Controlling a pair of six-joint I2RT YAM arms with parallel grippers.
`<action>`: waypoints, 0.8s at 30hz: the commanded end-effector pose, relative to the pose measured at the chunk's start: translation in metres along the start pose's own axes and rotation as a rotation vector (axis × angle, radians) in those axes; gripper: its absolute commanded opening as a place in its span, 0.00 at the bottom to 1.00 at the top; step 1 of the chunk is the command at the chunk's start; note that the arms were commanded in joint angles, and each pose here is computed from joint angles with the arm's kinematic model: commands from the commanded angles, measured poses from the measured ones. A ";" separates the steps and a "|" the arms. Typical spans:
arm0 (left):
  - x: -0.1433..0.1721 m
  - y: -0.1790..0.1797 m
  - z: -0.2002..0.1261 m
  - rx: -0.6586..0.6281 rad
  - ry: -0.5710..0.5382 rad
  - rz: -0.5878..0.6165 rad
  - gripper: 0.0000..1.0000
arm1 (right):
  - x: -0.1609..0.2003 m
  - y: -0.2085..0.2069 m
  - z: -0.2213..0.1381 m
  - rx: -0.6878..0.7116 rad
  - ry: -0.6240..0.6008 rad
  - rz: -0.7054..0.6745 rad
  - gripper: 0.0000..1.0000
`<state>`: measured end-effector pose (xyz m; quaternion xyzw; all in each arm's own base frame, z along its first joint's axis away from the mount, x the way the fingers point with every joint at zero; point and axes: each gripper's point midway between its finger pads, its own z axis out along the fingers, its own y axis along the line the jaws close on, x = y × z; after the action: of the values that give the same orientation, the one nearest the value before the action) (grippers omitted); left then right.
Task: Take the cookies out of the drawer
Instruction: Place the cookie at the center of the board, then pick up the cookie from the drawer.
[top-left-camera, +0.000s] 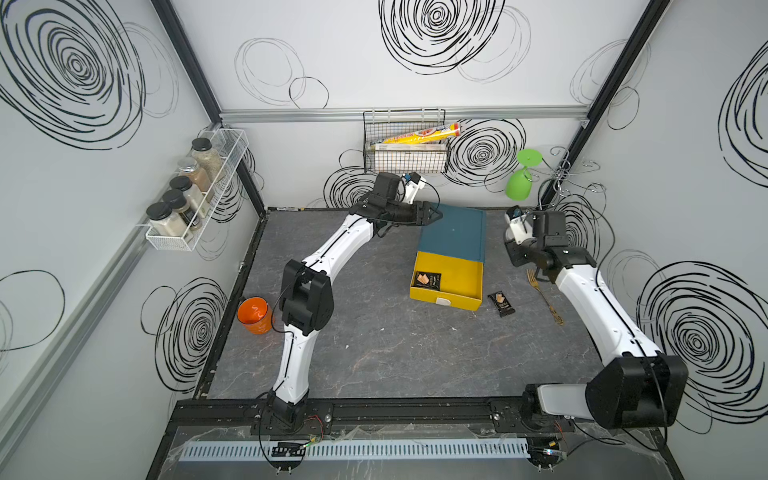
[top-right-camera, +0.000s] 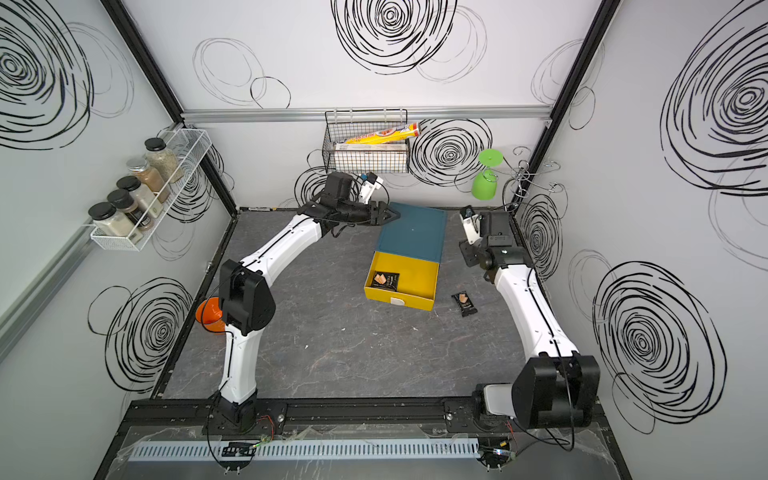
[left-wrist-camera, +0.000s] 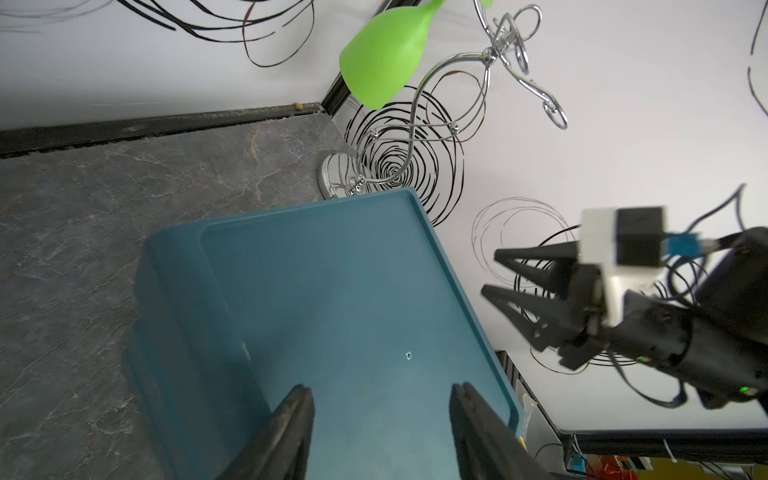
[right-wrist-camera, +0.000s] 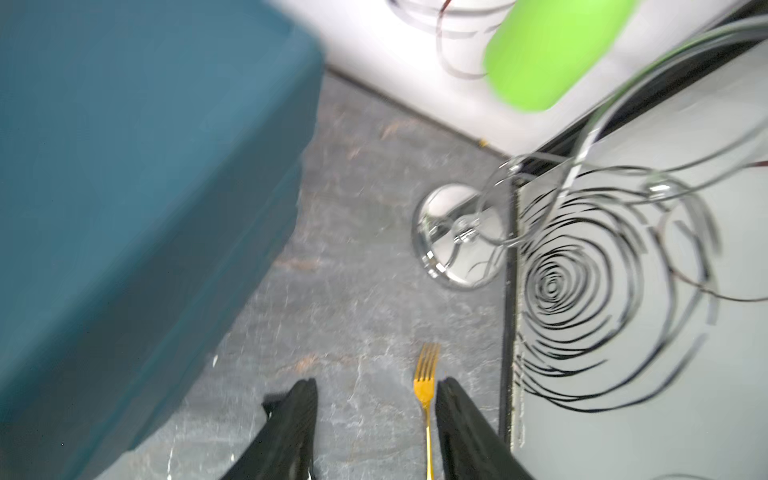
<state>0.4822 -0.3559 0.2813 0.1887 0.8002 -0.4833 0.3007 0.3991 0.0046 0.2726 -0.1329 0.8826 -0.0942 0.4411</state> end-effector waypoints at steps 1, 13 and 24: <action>-0.035 -0.033 -0.042 0.010 -0.096 0.080 0.67 | -0.031 -0.009 -0.023 -0.023 -0.051 0.147 0.47; -0.001 -0.095 -0.105 0.013 -0.085 0.379 0.63 | -0.090 0.109 -0.044 -0.866 -0.268 0.383 0.00; 0.102 -0.087 -0.055 -0.234 0.269 0.724 0.74 | -0.068 0.139 -0.016 -1.027 -0.219 0.408 0.00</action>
<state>0.3217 -0.3610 0.3171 0.4509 0.7491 -0.3152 0.3689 0.4063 0.1487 0.2905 -0.1464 0.7909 0.4227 0.4175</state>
